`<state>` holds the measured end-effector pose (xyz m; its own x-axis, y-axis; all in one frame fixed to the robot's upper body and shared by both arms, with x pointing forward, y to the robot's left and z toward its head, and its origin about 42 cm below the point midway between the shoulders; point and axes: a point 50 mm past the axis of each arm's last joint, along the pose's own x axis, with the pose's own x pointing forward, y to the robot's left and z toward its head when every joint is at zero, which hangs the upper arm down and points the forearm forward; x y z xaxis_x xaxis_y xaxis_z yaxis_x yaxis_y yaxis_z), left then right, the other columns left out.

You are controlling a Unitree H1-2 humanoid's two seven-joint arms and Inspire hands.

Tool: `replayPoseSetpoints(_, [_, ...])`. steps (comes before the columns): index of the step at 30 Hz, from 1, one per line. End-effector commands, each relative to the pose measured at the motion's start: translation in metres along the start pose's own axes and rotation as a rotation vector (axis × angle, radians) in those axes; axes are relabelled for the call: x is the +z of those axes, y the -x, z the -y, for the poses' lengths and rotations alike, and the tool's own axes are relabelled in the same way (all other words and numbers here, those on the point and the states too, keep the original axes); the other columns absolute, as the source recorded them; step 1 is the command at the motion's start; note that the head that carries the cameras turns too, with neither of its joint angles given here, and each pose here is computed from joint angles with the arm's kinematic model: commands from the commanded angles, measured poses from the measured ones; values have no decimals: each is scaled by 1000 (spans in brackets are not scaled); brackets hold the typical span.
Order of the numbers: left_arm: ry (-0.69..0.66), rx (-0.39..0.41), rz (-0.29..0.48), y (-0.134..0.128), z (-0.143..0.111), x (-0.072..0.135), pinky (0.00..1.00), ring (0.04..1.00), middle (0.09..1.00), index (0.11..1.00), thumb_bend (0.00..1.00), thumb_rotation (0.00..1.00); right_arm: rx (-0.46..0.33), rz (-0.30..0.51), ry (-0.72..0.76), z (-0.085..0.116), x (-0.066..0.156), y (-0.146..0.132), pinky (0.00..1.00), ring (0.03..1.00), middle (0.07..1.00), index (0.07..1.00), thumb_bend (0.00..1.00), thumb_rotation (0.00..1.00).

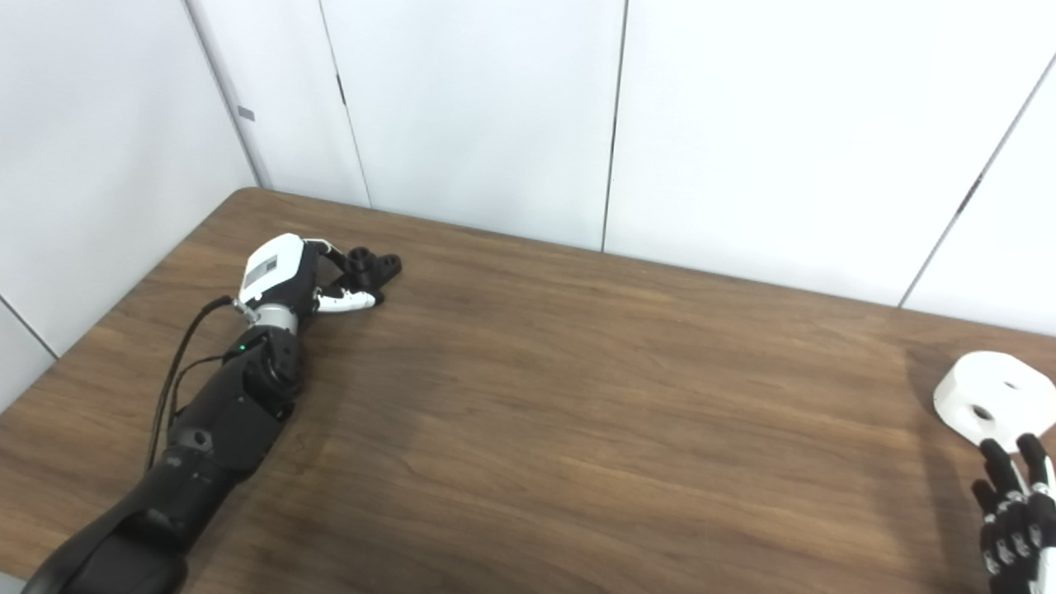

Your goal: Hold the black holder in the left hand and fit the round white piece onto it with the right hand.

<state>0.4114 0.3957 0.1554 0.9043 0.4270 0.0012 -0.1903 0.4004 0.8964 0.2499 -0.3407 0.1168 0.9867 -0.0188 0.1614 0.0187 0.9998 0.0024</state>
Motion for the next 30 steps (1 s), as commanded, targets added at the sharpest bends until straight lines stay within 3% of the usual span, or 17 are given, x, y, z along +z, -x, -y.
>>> replayPoseSetpoints(1, [-23, 91, 41, -15, -29, 8, 983, 929, 840, 620, 892, 323, -7, -48, -53, -11, -19, 17, 1000, 1000, 946, 1000, 571, 994])
replayPoseSetpoints(5, [-27, 81, 38, -13, -26, 5, 992, 932, 843, 615, 864, 289, -11, -52, -58, -10, -19, 17, 1000, 1000, 941, 1000, 577, 979])
replayPoseSetpoints(12, [-19, 78, 49, -15, -21, 1, 889, 920, 828, 565, 826, 111, -7, -49, -59, -9, -19, 18, 1000, 1000, 939, 1000, 584, 979])
replayPoseSetpoints(14, [-13, 79, 55, -15, -20, 1, 874, 919, 821, 503, 588, 70, -10, -50, -61, -10, -18, 18, 1000, 996, 936, 1000, 589, 971])
replayPoseSetpoints(16, [-9, 82, 64, -15, -20, 0, 859, 912, 811, 489, 541, 57, -11, -48, -67, -10, -18, 18, 1000, 996, 932, 1000, 593, 963])
replayPoseSetpoints(30, [34, 32, 110, -4, -17, 6, 758, 853, 756, 485, 517, 47, -12, -52, -70, -15, -17, 19, 1000, 980, 922, 1000, 612, 919])
